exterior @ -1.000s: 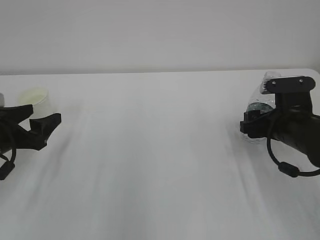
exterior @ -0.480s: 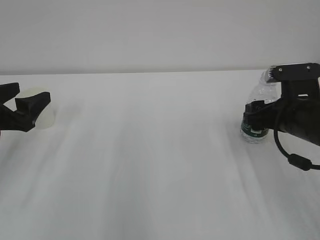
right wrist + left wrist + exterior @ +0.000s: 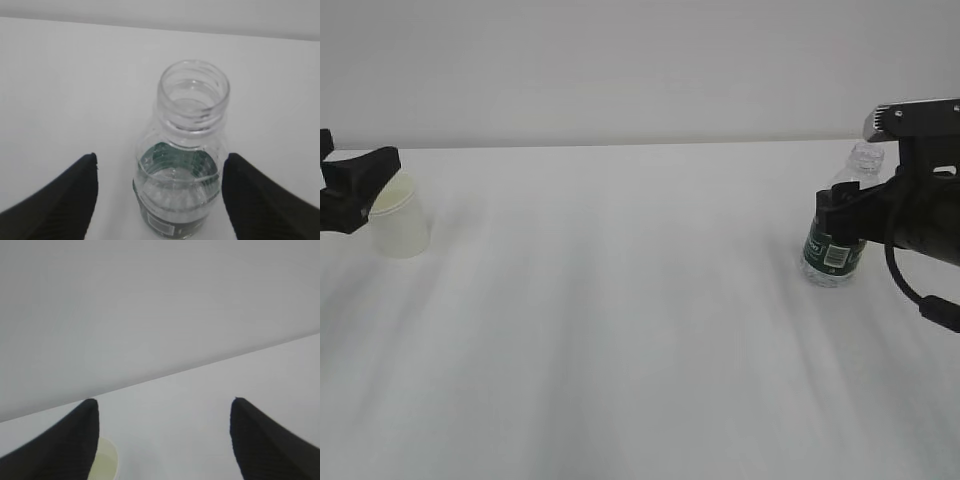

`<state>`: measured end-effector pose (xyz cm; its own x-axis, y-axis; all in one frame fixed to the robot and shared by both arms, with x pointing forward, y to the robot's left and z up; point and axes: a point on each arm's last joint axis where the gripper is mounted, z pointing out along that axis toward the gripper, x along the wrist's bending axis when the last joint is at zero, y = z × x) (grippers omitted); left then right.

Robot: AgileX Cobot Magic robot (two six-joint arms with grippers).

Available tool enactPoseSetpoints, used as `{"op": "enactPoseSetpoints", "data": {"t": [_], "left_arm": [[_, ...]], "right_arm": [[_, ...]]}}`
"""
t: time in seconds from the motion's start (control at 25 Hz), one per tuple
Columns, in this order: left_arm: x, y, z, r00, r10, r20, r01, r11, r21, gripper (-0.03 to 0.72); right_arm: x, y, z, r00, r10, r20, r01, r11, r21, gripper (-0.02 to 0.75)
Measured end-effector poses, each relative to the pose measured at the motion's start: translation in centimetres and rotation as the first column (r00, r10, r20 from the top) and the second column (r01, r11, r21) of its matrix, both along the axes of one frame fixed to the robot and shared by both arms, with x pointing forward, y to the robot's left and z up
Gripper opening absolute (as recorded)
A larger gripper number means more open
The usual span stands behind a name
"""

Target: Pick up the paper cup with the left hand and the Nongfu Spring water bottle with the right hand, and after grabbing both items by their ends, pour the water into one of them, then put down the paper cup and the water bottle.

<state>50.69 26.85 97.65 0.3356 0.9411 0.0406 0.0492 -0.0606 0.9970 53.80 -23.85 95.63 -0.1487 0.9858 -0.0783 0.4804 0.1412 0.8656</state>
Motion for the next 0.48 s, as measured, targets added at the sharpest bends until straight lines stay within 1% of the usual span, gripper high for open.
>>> {"op": "enactPoseSetpoints", "data": {"t": [0.24, 0.48], "left_arm": [[-0.6, 0.2, 1.4, 0.999, 0.025, 0.019, -0.025, 1.000, -0.014, 0.587], [-1.4, 0.3, 3.2, 0.997, 0.034, 0.070, -0.031, 0.999, -0.039, 0.587]], "right_arm": [[-0.5, -0.1, 1.3, 1.000, 0.000, 0.013, 0.000, 1.000, 0.018, 0.576], [-1.3, -0.1, 2.6, 1.000, 0.011, 0.002, -0.011, 0.999, 0.036, 0.576]]}}
